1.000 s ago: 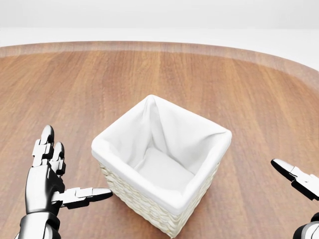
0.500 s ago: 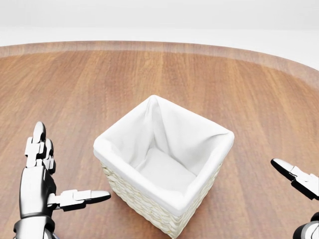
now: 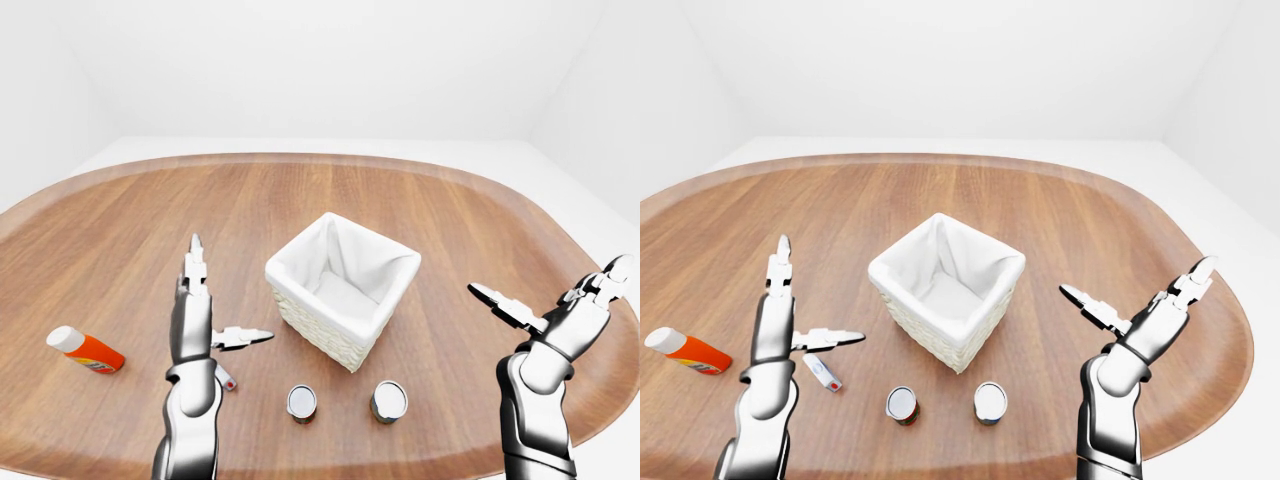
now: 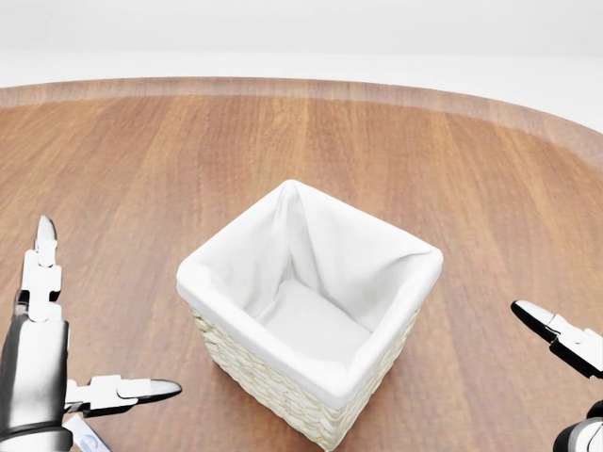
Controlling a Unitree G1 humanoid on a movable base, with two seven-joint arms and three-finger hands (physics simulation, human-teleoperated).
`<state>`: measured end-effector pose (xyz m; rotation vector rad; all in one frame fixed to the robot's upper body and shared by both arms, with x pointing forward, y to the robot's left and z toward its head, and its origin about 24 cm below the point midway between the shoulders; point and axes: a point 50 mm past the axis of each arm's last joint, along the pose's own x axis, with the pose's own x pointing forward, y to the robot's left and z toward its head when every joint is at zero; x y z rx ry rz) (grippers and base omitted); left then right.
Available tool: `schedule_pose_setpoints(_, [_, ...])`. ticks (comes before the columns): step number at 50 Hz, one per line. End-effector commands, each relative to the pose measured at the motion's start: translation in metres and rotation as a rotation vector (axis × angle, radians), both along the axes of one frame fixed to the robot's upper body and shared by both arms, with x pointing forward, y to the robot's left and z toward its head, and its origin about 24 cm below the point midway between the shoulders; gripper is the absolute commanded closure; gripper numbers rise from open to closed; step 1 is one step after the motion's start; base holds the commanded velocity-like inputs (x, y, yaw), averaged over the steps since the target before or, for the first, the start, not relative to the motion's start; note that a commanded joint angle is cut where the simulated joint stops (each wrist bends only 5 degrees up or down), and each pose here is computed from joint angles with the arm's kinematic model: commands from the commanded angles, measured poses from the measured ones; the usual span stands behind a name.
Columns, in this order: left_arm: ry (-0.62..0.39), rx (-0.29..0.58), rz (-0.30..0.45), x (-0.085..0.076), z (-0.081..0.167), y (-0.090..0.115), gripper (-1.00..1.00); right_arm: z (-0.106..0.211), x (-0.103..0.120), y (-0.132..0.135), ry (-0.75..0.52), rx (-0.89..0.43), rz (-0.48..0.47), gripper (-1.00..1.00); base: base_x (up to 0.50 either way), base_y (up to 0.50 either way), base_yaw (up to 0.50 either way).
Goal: Pick up the alphabet soup and the cream cheese box, and put them in the basket.
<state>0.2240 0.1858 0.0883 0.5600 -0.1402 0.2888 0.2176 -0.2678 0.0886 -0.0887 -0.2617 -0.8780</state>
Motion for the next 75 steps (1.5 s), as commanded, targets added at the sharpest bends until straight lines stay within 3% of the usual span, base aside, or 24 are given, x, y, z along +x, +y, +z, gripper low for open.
schedule_pose_setpoints(1, [0.000,0.281,0.008,-0.011,0.018,-0.001,-1.00,-0.001,0.000,0.000,0.004,0.000,0.000,-1.00,0.00,0.00,0.00])
schedule_pose_setpoints(16, [0.042,0.600,0.041,-0.023,0.038,-0.004,-1.00,0.002,-0.001,-0.001,-0.011,0.005,-0.003,-1.00,0.00,0.00,0.00])
schedule_pose_setpoints(26, [0.082,0.689,0.067,-0.023,0.047,0.003,-1.00,0.003,-0.001,-0.001,-0.016,0.004,-0.004,-1.00,0.00,0.00,0.00])
schedule_pose_setpoints(31, [0.088,0.759,0.055,-0.027,0.056,0.004,-1.00,-0.001,0.001,-0.002,0.002,0.005,-0.005,-1.00,0.00,0.00,0.00])
schedule_pose_setpoints(34, [0.088,0.862,0.025,-0.031,0.061,0.002,-1.00,0.001,0.001,-0.001,-0.003,0.002,-0.003,-1.00,0.00,0.00,0.00])
schedule_pose_setpoints(39, [0.095,0.916,-0.001,-0.038,0.067,-0.002,-1.00,0.002,0.000,-0.001,-0.010,-0.002,-0.001,-1.00,0.00,0.00,0.00])
schedule_pose_setpoints(49, [0.153,0.956,0.036,-0.047,0.071,0.007,-1.00,0.000,0.001,-0.002,0.001,0.004,-0.003,-1.00,0.00,0.00,0.00])
schedule_pose_setpoints(57, [0.196,0.922,0.053,-0.050,0.069,0.016,-1.00,0.001,0.000,-0.002,-0.001,-0.004,-0.005,-1.00,0.00,0.00,0.00])
schedule_pose_setpoints(75, [0.353,0.916,0.069,-0.053,0.027,0.025,-1.00,0.000,0.001,-0.002,0.003,-0.007,-0.008,-1.00,0.00,0.00,0.00])
